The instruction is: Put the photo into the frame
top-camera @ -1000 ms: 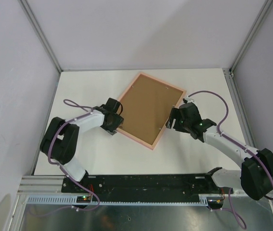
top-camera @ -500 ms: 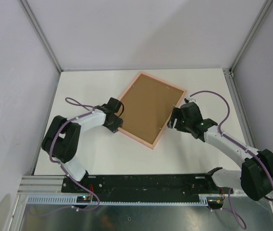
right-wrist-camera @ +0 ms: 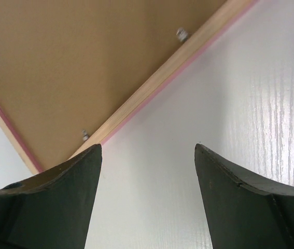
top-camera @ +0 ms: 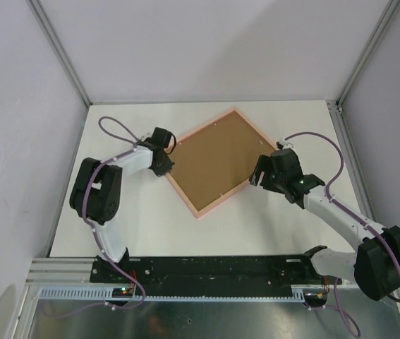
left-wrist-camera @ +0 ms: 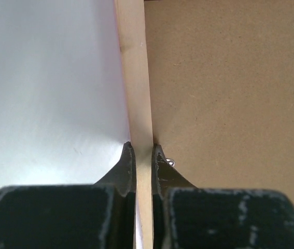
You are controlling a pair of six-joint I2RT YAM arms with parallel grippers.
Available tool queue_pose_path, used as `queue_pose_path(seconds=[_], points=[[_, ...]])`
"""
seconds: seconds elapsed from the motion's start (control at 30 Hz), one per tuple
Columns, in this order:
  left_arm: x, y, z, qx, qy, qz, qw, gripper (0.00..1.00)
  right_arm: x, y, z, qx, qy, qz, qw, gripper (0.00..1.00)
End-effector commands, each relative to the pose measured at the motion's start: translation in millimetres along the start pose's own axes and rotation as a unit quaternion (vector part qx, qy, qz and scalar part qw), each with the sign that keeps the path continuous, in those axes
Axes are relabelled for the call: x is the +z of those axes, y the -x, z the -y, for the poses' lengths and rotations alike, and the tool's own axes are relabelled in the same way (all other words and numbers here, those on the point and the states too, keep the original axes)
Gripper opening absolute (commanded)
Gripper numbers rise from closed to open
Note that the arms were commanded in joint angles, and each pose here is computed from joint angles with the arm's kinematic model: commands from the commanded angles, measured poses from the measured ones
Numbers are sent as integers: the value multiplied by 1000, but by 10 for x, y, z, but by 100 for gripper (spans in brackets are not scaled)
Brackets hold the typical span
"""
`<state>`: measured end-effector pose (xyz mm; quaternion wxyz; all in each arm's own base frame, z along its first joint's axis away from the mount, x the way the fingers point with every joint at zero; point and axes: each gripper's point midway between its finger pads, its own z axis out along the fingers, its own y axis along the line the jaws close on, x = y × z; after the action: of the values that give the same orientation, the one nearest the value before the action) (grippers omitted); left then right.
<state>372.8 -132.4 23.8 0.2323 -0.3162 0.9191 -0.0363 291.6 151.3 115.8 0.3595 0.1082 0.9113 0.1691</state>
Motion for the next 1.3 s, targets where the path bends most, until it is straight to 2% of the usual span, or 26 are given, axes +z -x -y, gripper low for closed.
queue_pose_path(seconds=[0.0, 0.17, 0.33, 0.5, 0.63, 0.87, 1.27], points=[[71, 361, -152, 205, -1, 33, 978, 0, -85, 220, -77, 0, 14, 28, 1000, 77], [80, 504, -58, 309, -67, 33, 948, 0, -57, 248, -17, 0, 2, 33, 999, 76], [69, 533, -1, 354, -122, 39, 927, 0, -55, 306, 141, 3, -28, 43, 999, 77], [98, 541, -20, 382, -134, 42, 913, 0, 7, 312, 311, 2, -61, 41, 997, 77], [110, 532, -20, 379, -140, 41, 914, 0, 106, 281, 435, 0, -85, 31, 996, 79], [179, 510, -180, 345, -103, 41, 932, 0, 285, 119, 591, -1, -115, -4, 993, 80], [206, 455, -202, 330, -106, 36, 937, 0, 390, -296, 607, -27, -129, -52, 990, 73]])
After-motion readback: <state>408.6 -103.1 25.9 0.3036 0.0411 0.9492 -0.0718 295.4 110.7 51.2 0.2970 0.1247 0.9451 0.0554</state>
